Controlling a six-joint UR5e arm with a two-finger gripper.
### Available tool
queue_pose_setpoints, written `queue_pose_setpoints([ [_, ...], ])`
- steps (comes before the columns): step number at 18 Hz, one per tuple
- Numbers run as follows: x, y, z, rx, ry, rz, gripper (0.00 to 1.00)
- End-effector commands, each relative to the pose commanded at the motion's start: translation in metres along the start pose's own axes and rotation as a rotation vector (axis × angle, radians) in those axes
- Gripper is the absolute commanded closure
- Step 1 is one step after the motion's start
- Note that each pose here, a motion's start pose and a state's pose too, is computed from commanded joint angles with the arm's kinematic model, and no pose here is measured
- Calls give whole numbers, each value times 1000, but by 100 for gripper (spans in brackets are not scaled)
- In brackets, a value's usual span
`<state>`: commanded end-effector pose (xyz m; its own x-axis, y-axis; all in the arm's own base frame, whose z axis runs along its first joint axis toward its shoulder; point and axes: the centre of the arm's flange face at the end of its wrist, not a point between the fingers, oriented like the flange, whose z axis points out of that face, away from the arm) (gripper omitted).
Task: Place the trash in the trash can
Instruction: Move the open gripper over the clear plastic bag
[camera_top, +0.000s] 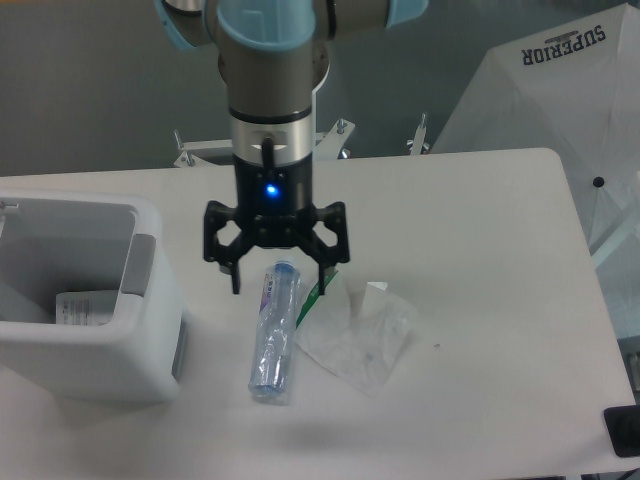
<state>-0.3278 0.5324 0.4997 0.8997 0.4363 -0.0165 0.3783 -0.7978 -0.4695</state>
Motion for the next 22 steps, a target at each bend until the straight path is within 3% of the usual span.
queue_pose_setpoints([
  [5,-6,4,11,-26,-23,-7,0],
  [14,-15,27,81,-69,-17,-43,0],
  [19,-77,63,125,-161,-29,-123,0],
  [22,-111,83,131,-187,-40,-181,0],
])
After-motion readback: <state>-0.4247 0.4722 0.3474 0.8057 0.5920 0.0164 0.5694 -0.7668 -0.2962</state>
